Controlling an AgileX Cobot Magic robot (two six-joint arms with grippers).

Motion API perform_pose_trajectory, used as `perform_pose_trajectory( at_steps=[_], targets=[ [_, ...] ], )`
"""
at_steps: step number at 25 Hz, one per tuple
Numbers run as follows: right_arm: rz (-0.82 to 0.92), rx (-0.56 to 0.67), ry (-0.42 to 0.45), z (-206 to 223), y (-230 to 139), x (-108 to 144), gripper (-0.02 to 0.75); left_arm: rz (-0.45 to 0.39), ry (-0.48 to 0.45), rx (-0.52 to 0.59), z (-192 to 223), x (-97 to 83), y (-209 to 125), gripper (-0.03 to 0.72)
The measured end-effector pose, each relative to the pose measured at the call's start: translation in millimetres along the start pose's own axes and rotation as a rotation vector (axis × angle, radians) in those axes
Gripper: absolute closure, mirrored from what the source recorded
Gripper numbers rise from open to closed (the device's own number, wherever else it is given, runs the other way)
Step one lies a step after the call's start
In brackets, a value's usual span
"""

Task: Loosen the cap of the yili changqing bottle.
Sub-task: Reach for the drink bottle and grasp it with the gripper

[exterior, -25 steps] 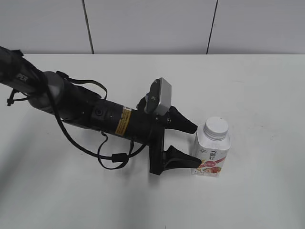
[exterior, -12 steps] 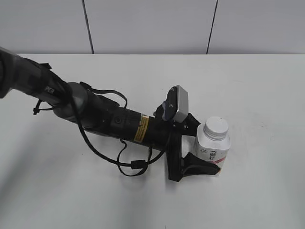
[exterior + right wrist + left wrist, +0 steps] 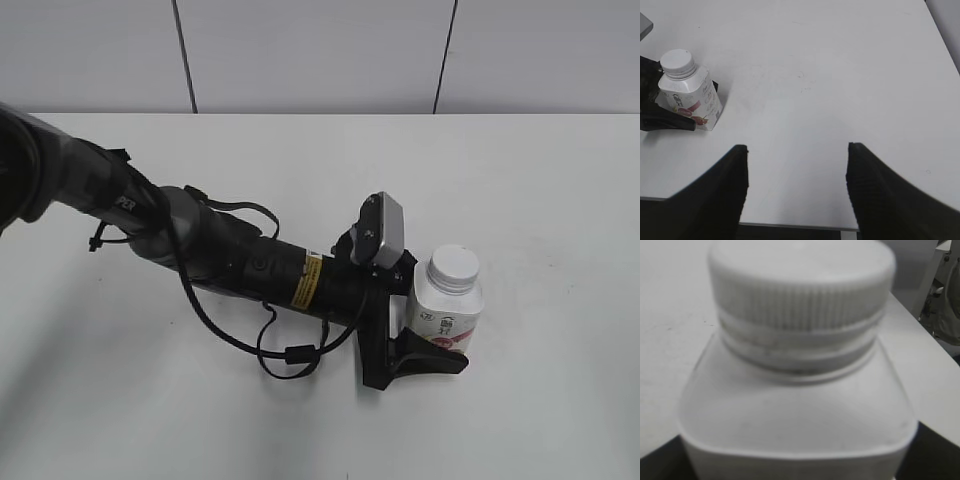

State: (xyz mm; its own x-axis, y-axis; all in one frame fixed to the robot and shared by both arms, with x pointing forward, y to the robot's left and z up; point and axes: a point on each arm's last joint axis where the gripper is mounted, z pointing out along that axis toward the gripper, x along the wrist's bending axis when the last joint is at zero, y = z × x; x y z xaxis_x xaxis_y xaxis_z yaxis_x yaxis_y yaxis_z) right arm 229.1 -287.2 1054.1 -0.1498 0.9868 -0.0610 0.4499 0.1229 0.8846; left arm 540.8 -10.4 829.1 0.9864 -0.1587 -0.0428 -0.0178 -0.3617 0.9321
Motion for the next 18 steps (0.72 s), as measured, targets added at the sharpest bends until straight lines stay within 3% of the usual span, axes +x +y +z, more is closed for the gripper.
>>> perform_pose_trajectory(
  at_steps=[8, 18],
  targets=[
    [0.0, 0.0, 0.0, 0.0, 0.0, 0.0, 0.244, -0.001, 0.008, 0.001, -0.6, 1.0, -0.3, 0.228],
    [0.0, 0.0, 0.0, 0.0, 0.0, 0.0, 0.244, -0.028, 0.038, -0.02, 0.1, 3.8, -1.3, 0.273]
  ],
)
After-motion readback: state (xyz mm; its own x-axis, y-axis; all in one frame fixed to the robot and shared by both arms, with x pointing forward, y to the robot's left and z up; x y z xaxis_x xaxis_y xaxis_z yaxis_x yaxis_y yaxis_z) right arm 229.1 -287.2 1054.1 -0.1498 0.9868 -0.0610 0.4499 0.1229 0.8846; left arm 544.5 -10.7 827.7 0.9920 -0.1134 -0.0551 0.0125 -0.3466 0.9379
